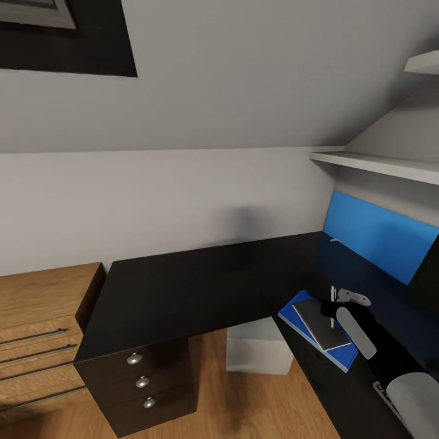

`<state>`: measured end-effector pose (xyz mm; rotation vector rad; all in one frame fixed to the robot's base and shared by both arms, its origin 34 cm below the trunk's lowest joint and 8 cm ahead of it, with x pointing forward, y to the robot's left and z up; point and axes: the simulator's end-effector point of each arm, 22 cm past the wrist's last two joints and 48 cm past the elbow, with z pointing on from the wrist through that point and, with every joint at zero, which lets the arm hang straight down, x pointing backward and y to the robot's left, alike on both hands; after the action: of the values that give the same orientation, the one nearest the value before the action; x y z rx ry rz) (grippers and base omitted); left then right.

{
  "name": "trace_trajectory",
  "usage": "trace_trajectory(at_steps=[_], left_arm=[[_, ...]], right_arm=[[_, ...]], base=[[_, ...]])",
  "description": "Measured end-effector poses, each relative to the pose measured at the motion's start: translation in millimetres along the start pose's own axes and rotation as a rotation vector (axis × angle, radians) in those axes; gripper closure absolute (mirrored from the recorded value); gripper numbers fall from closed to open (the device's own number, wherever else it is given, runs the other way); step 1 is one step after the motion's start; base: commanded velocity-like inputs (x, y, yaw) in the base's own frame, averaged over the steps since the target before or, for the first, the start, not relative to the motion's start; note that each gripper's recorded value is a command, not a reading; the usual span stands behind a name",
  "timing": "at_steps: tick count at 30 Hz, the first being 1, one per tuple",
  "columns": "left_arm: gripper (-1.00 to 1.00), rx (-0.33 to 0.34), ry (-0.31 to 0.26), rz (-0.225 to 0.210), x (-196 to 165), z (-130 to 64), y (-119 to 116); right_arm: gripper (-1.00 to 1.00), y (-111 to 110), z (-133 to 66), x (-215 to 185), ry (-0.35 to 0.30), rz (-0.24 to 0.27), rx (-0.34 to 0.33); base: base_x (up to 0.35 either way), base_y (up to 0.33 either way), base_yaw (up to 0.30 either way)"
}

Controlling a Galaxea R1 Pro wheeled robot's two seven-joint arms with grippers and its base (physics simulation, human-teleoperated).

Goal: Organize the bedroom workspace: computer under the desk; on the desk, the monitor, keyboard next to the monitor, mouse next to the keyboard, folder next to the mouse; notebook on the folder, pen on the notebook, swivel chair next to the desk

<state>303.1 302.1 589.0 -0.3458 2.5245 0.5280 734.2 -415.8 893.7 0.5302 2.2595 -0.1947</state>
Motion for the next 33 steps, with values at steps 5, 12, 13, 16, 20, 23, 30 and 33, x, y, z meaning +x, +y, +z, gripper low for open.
trace_trajectory(at_steps=[5,12,13,16,20,23,30,33], left_arm=[[-1.0,0.0,0.0,0.0,-0.1,-0.1,-0.3],[-1.0,0.0,0.0,0.0,-0.1,0.0,-0.1],[-1.0,0.001,0.0,0.0,-0.1,-0.1,-0.4],[-1.0,0.001,0.0,0.0,-0.1,-0.2,-0.6],[-1.0,0.001,0.0,0.0,0.0,-0.3,-0.7],[-1.0,0.001,-0.002,0.0,-0.3,-0.4,-0.5],[-1.0,0.0,-0.001,0.001,-0.3,0.0,0.0],[-1.0,0.0,-0.001,0.001,-0.2,0.0,0.1]], right_arm=[[1.0,-1.3,2.9,7.1,0.015,-0.001,0.007],[1.0,-4.5,5.3,11.5,0.025,-0.002,0.014],[1.0,-5.0,5.7,12.4,0.027,-0.002,0.015],[1.0,-7.0,7.0,15.1,0.033,0.0,0.019],[1.0,-10.5,9.3,19.8,0.043,0.001,0.027],[1.0,-12.2,10.7,23.2,0.051,0.001,0.029],[1.0,-17.8,14.8,31.8,0.071,0.0,0.041],[1.0,-20.0,16.3,35.5,0.08,0.0,0.047]], base=[[0.0,0.0,-0.003],[0.0,0.0,0.0],[0.0,0.0,0.0],[0.0,0.0,0.0],[0.07,0.0,0.0],[0.242,0.0,0.0],[0.214,0.0,0.0],[0.036,0.0,0.0]])
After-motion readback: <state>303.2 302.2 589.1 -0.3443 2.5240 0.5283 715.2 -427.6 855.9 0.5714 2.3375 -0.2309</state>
